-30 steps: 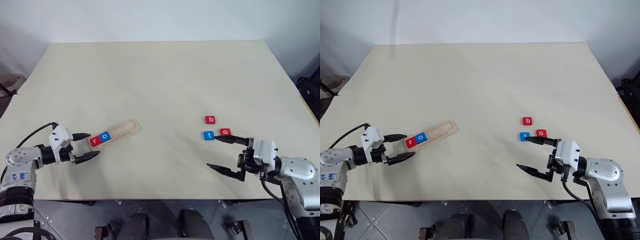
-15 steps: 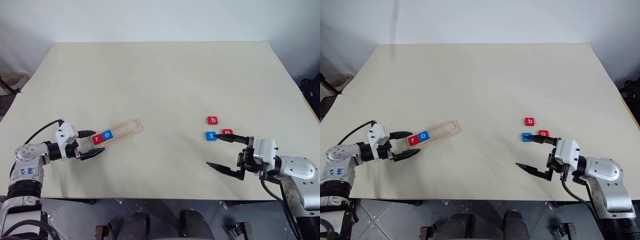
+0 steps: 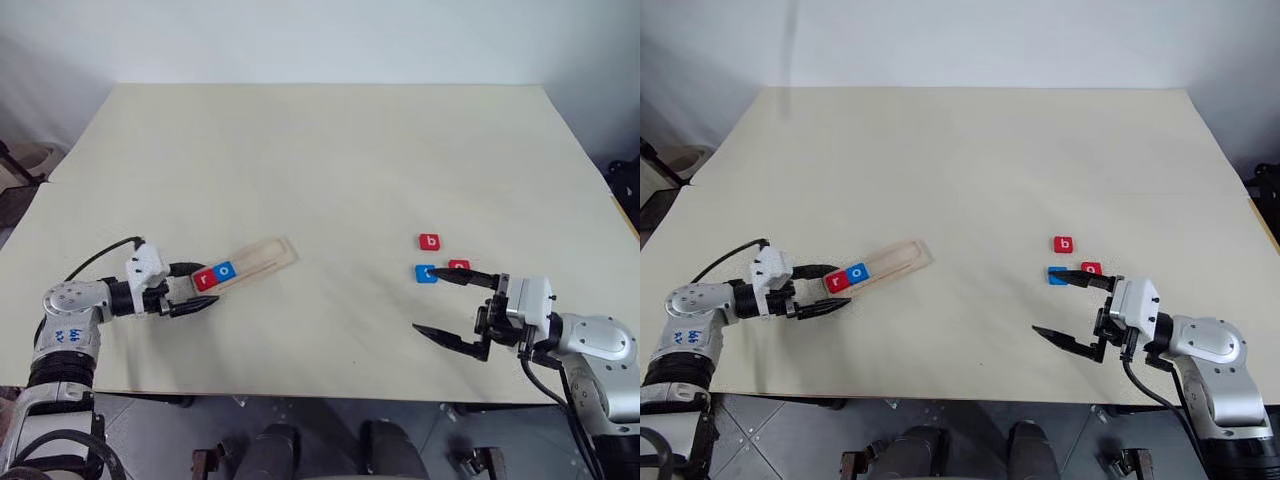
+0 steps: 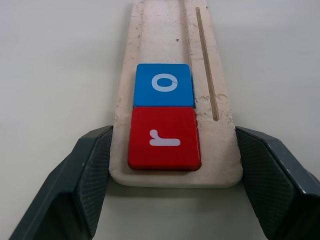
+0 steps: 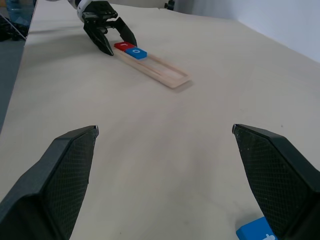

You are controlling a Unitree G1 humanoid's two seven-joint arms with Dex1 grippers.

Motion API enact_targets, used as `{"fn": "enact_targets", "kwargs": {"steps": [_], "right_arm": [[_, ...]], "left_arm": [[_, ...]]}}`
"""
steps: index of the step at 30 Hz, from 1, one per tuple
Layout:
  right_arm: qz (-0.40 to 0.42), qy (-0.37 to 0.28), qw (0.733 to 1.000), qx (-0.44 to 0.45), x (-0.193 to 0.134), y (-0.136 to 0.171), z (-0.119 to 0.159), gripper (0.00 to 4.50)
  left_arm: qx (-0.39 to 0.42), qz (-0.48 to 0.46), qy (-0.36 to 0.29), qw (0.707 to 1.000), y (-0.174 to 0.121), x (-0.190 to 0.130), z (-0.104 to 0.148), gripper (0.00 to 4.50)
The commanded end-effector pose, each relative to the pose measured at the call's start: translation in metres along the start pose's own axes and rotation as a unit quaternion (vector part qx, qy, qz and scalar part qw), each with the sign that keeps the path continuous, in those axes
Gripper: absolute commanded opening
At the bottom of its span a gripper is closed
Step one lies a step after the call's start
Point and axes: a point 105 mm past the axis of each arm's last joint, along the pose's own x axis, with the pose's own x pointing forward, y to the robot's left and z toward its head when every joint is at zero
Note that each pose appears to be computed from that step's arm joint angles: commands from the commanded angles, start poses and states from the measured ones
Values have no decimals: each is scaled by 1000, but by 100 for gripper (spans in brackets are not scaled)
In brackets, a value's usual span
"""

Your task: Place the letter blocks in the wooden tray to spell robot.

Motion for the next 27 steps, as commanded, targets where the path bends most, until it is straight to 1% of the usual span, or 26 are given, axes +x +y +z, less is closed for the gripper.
{"fn": "enact_targets", "kwargs": {"steps": [1, 5, 8, 11, 14, 19, 27], "right_arm": [[-17, 6, 1000, -19, -13, -5, 10, 450], [-35, 35, 999, -3, -34, -2, 5, 450], [-47, 54, 997, 8, -47, 4, 1, 450], [-61, 62, 996, 15, -53, 10, 1, 450], [-72, 67, 995, 23, -57, 17, 2, 450], [-86, 73, 993, 31, -60, 25, 3, 450], [-105, 78, 991, 30, -65, 25, 2, 450]], "left_arm": [[51, -70, -16, 996, -20, 22, 26, 338], [98, -135, -47, 985, -37, 60, 61, 338], [118, -171, -44, 977, -47, 80, 71, 338], [132, -191, -29, 972, -51, 95, 71, 338], [130, -203, -16, 970, -49, 103, 67, 338], [122, -208, 4, 970, -44, 103, 59, 338], [100, -205, 14, 974, -44, 109, 50, 338]]}}
